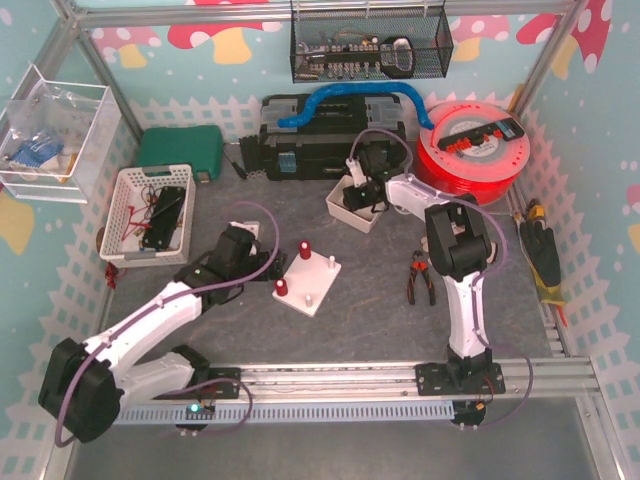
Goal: Install the large spring
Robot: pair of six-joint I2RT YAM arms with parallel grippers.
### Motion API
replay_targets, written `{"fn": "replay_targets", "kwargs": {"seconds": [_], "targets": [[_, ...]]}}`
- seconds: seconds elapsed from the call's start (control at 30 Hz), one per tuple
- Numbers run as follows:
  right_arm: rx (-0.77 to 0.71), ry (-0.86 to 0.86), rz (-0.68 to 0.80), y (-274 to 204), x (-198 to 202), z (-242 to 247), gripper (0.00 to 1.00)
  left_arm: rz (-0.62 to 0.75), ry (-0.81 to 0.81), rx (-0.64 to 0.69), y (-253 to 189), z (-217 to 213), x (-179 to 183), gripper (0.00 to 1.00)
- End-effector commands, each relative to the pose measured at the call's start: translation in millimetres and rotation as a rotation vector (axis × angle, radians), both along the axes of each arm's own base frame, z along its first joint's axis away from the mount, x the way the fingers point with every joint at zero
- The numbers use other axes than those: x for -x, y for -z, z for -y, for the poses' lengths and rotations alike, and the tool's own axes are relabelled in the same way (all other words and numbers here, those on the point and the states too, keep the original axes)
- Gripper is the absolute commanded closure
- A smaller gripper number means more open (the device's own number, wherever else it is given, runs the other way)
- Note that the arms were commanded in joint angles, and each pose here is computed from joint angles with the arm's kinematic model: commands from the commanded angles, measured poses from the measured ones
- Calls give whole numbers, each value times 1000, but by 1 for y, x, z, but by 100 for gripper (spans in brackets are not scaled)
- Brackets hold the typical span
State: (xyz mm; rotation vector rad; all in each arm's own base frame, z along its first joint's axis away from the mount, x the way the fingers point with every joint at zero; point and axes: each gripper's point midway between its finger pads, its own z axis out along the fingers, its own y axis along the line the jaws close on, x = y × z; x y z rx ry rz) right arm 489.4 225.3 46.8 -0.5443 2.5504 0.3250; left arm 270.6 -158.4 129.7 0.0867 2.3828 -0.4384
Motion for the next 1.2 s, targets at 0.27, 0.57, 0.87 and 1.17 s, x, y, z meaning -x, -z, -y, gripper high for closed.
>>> {"fn": "replay_targets", "kwargs": {"seconds": [0.27,0.57,0.87,1.17], "targets": [[-145,301,8,-46,-15,-3,48,-29,5,-36,2,12,-11,1],[-110,-157,96,-84,22,-26,45,6,-11,-78,0,12,-26,1],[-8,-189,61,-47,36,-19,47,6,-21,-67,-2,17,-33,1],[19,-160,5,-12,43,-23,57,43,-14,-66,-19,23,-46,1]]}}
